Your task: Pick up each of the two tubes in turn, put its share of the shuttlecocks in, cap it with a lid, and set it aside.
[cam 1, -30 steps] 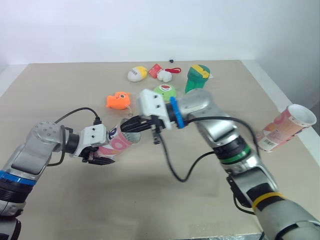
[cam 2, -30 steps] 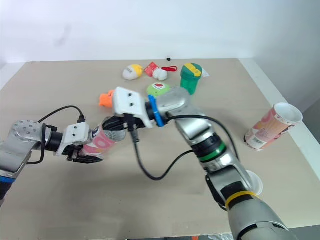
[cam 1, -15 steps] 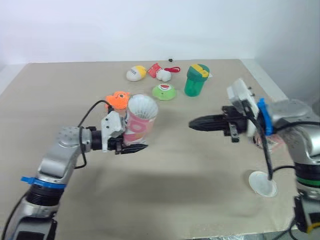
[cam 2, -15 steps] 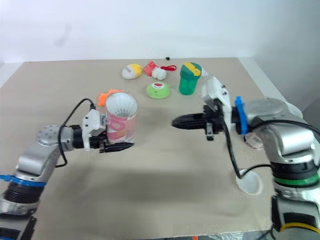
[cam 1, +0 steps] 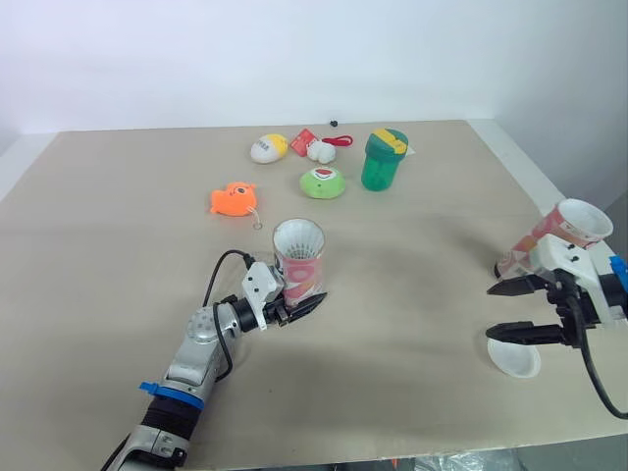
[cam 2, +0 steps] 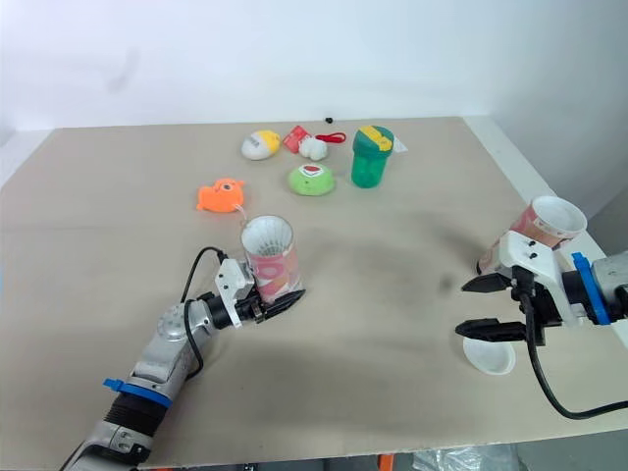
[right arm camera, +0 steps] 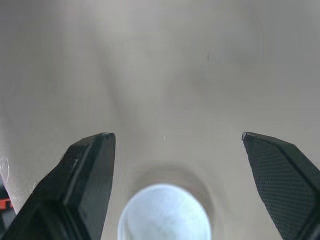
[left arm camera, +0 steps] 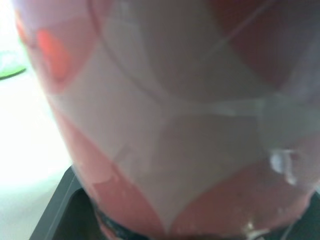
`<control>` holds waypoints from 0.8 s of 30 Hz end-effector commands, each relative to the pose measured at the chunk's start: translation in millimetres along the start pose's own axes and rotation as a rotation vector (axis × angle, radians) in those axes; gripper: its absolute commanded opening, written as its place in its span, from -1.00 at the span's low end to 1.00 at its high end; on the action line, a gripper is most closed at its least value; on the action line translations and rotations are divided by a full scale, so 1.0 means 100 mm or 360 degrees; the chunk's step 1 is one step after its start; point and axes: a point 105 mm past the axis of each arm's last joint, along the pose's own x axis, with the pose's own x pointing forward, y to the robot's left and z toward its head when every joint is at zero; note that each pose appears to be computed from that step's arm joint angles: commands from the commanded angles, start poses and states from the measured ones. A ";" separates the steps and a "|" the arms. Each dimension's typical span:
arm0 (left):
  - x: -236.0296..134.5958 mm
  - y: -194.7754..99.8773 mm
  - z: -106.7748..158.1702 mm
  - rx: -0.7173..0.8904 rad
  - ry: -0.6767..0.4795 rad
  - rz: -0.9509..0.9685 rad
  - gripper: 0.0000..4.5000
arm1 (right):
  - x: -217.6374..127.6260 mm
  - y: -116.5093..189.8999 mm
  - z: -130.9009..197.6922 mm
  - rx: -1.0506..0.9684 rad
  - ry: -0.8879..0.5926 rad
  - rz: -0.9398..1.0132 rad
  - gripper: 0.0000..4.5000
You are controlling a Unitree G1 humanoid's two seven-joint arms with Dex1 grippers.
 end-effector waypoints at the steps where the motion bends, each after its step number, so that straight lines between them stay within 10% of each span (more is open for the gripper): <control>1: 0.02 -0.07 -0.09 -0.0034 0.0015 -0.0027 0.33 | -0.11 -0.06 -0.16 -0.0022 0.0114 -0.0089 0.98; 24: 0.02 -0.18 -0.19 -0.0193 0.0055 -0.0084 0.33 | 0.19 -0.11 -0.67 0.0059 0.0166 -0.0153 0.76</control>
